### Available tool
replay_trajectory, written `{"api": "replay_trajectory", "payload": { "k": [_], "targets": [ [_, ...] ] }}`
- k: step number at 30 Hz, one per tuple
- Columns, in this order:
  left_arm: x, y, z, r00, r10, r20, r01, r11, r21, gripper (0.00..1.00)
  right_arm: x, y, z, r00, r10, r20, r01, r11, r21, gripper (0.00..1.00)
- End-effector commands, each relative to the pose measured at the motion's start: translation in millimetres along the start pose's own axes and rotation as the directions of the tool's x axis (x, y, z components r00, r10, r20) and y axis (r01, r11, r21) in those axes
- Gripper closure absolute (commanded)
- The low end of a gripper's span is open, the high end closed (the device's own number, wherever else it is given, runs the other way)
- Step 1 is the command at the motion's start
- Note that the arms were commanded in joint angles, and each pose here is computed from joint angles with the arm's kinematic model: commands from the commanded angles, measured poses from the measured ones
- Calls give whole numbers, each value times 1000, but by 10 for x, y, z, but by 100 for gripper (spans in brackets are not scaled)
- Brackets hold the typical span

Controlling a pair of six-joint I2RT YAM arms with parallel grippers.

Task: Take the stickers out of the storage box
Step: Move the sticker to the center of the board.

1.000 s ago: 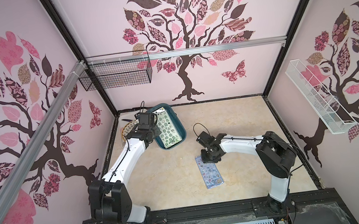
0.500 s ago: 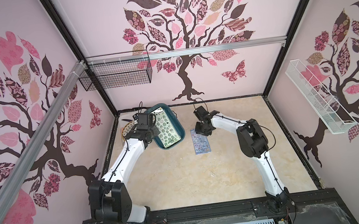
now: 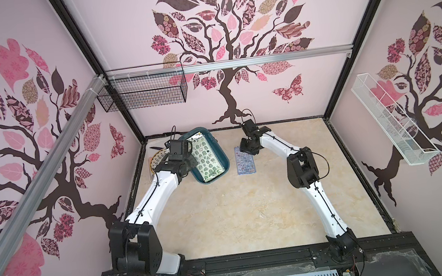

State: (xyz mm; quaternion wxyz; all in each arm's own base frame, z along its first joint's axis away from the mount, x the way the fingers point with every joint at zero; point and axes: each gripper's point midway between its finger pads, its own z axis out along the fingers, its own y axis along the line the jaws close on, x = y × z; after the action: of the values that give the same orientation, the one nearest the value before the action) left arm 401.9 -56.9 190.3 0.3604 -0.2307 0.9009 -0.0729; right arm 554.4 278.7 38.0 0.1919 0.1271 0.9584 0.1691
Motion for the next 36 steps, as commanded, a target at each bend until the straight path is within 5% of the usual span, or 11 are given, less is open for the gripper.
{"api": "replay_trajectory", "payload": {
  "k": [1,10,17,24,36],
  "targets": [
    [-110,-98,-23,999,-30,36,28,998,50,100,25,-51,206,999,-22,-23,22,1000,-3,55],
    [-96,-139,-7,999,-27,23,25,997,68,100,-277,300,-705,993,-57,108,72,988,-136,53],
    [-93,-153,-17,999,-27,21,25,997,77,100,209,-37,-923,996,-77,44,79,995,-54,55],
    [-78,-163,-3,1000,-27,13,26,996,81,100,669,-198,-751,984,-171,-41,172,984,37,55],
    [-81,-160,-2,1000,-25,15,23,997,80,100,868,-271,-291,975,-186,-119,202,969,143,56]
  ]
}}
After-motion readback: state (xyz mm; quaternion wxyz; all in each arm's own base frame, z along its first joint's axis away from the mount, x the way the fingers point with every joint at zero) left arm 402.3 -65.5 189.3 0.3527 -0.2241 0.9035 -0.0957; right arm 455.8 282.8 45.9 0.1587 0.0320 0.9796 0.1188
